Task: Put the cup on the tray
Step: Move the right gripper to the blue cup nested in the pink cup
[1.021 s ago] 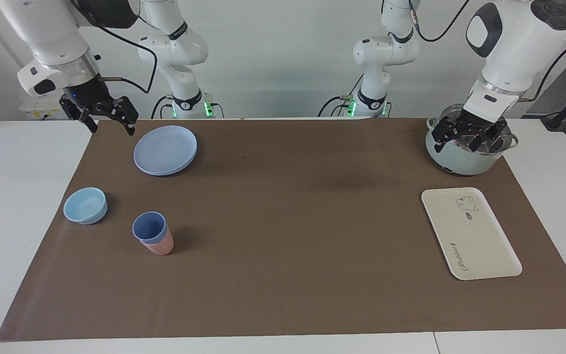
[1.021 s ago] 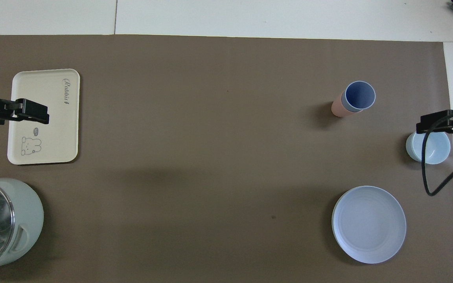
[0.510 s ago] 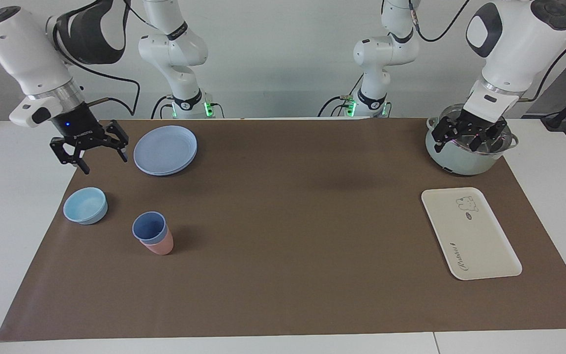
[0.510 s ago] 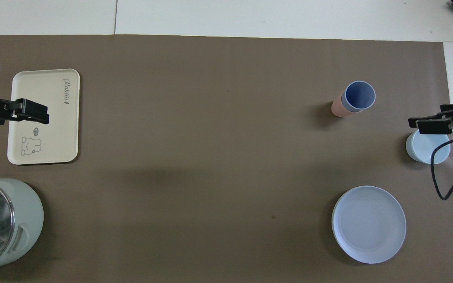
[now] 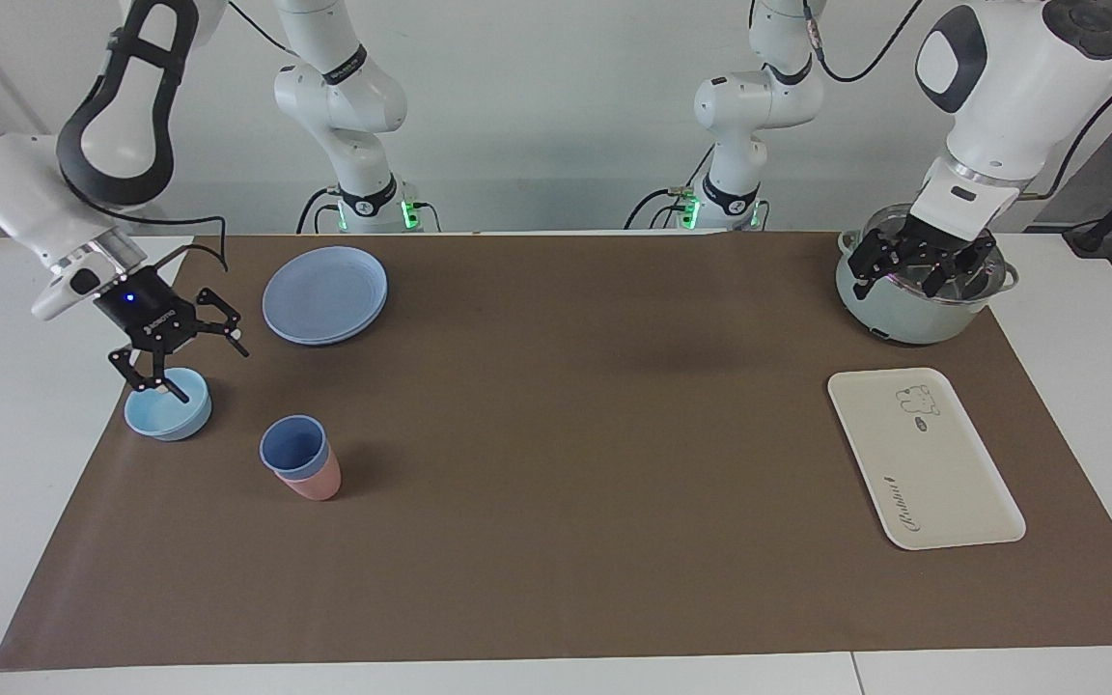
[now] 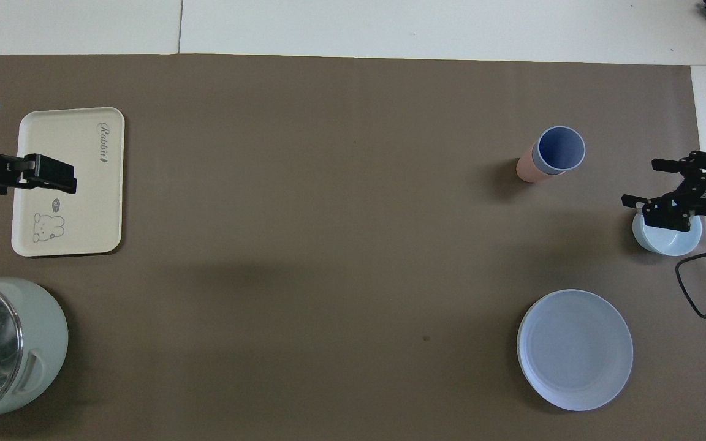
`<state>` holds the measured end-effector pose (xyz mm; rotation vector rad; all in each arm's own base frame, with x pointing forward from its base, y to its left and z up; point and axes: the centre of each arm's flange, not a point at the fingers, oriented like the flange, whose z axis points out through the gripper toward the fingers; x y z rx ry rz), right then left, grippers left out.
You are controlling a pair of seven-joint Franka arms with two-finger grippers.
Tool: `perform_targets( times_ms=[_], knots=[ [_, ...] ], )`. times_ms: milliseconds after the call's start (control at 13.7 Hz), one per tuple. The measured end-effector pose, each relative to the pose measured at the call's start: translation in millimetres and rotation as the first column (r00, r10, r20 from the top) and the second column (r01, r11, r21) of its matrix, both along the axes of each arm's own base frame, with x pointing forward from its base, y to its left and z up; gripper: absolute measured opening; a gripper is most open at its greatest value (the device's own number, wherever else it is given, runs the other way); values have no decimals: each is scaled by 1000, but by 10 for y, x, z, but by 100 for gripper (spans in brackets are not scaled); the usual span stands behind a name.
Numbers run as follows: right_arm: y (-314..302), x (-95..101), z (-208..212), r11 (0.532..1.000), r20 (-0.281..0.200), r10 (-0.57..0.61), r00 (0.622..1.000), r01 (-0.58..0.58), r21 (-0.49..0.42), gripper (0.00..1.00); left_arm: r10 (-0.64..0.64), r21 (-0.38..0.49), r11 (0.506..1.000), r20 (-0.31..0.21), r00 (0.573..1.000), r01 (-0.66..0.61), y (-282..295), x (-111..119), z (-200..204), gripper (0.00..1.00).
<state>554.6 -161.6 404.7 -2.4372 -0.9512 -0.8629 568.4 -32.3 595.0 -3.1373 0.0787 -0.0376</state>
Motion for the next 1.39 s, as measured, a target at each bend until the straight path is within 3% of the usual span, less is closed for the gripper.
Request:
perform_targets(
  times_ms=[438, 656, 802, 1094, 1385],
  knots=[
    [64, 208, -793, 986, 125, 0, 992, -21, 168, 100, 0, 0, 1000, 0, 1000, 0, 1, 0, 0, 100],
    [140, 296, -1120, 971, 141, 17, 990, -50, 232, 100, 0, 0, 1000, 0, 1000, 0, 1, 0, 0, 100],
    [172, 323, -1217, 968, 151, 21, 988, -58, 244, 100, 0, 0, 1000, 0, 1000, 0, 1, 0, 0, 100],
    [340, 388, -1403, 958, 234, 1, 972, -68, 278, 100, 0, 0, 1000, 0, 1000, 0, 1, 0, 0, 100],
    [582, 462, -1424, 947, 253, -12, 967, -70, 313, 100, 0, 0, 1000, 0, 1000, 0, 0, 0, 0, 100]
  ],
)
